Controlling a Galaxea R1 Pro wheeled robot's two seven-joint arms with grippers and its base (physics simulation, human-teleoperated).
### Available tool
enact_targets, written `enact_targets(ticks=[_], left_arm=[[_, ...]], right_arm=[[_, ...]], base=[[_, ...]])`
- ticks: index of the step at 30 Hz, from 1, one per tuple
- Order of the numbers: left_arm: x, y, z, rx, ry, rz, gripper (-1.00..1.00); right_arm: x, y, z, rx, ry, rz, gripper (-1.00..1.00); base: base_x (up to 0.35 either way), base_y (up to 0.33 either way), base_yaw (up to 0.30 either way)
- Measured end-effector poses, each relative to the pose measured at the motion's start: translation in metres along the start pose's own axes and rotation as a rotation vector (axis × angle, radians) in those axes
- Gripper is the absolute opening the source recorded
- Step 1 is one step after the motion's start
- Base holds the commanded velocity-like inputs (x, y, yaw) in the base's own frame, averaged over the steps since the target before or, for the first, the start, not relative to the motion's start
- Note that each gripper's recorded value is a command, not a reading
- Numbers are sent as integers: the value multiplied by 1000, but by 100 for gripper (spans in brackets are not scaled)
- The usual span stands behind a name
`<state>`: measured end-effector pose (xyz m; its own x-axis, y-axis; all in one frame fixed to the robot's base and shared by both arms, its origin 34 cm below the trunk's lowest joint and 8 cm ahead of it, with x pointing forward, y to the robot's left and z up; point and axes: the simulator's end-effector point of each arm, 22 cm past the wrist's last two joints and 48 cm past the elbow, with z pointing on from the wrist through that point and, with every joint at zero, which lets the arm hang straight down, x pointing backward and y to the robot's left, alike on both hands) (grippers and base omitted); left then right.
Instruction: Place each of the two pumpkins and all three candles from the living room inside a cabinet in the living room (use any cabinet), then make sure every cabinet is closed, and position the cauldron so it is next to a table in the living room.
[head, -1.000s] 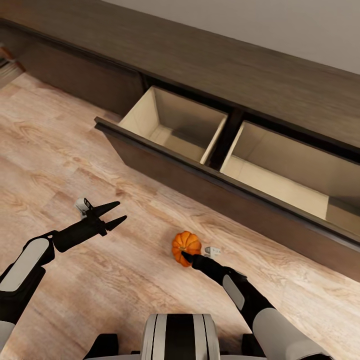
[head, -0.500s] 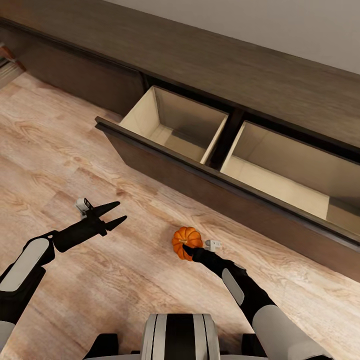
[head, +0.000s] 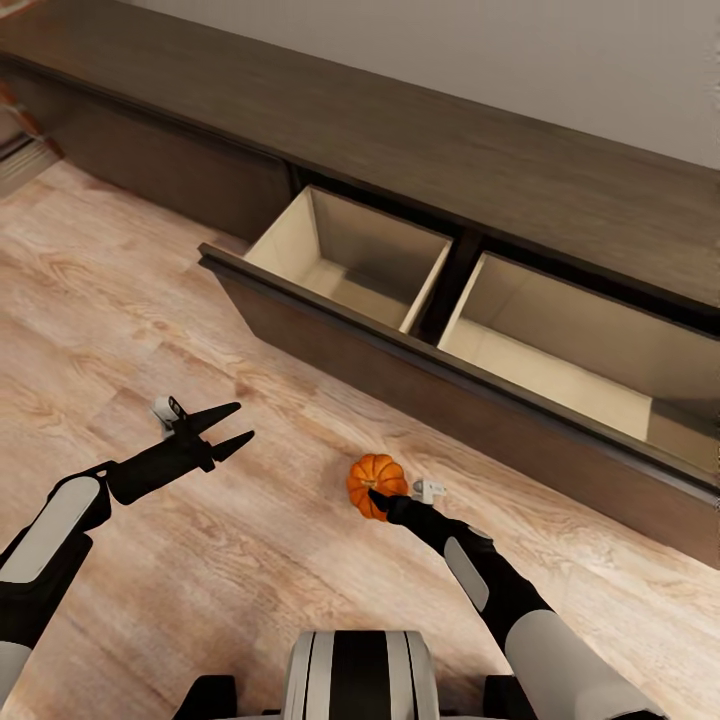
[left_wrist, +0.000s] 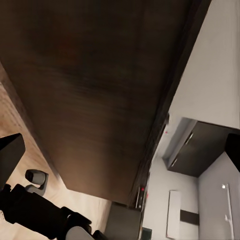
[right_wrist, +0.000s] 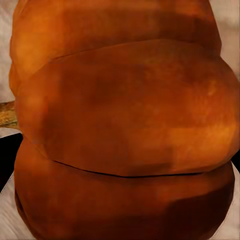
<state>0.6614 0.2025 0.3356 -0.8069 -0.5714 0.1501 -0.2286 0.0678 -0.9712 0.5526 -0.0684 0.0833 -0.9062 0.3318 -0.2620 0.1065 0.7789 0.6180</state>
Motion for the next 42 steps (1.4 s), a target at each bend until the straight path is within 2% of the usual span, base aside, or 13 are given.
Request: enact_targets(ticks=[11, 17, 18, 21, 42], left_arm=[[-2, -23, -3, 11, -5, 31, 100], [-3, -39, -5, 25, -9, 47, 100], [-12, -45, -11, 34, -32, 55, 100], [-18, -55, -15, 45, -46, 68, 100], [-15, -108, -20, 98, -55, 132, 100]], right_arm=[[-21, 18, -9, -19, -34, -23, -100], [-32, 27, -14, -27, -52, -30, -100], [-33, 29, -15, -27, -56, -37, -100], [-38, 33, -18, -29, -63, -44, -100], [-72, 63, -40, -55, -117, -83, -100]], base=[[-5, 0, 0], [-285, 0, 18], [-201, 0, 173], [-79, 0, 246], [-2, 0, 292]])
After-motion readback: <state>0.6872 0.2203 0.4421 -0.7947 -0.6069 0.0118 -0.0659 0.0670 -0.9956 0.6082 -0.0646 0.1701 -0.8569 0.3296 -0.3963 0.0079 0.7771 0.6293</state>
